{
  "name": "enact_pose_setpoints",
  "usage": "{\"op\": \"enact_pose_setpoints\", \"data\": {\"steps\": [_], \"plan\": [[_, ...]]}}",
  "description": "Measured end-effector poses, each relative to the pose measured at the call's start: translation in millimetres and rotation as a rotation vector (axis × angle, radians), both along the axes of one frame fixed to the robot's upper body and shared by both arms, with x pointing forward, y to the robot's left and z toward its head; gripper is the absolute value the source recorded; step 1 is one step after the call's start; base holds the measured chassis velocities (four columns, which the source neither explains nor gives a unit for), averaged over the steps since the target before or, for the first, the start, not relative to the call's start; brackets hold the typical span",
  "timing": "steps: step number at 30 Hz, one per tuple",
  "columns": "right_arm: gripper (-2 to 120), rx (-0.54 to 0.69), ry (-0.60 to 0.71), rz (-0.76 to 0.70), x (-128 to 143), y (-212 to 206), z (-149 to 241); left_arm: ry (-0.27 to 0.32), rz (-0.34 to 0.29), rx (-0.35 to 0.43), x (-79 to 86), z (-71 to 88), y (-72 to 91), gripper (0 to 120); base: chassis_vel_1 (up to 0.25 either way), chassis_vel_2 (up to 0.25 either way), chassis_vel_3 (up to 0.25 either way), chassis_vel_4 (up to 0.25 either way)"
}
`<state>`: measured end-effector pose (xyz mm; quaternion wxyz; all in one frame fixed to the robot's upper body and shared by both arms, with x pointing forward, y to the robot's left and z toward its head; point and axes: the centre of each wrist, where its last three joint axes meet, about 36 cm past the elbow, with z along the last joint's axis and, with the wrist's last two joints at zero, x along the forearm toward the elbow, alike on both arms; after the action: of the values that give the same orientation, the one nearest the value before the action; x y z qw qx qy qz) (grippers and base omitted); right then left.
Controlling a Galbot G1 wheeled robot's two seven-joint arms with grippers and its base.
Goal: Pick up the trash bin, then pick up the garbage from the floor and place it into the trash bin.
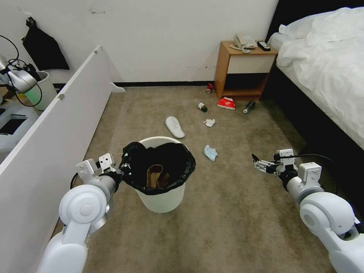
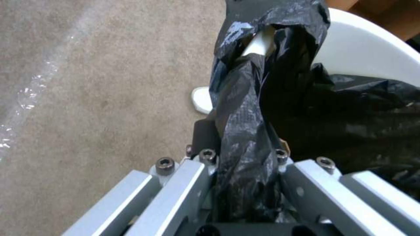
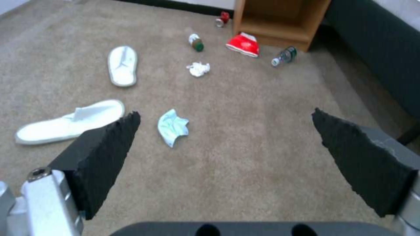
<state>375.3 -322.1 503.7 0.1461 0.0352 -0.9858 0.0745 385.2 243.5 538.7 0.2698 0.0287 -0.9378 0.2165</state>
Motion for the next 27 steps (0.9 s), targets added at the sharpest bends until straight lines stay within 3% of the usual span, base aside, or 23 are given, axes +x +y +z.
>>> {"op": "enact_pose_setpoints", "data": {"steps": [27], "plan": [[100,0.006,-0.029,0.011,7.2,-1.3,3.6,-0.001,-0.002,-0.009,7.2,-1.4,-1.1,5,0.0,0.0,0.0,0.0]]}}
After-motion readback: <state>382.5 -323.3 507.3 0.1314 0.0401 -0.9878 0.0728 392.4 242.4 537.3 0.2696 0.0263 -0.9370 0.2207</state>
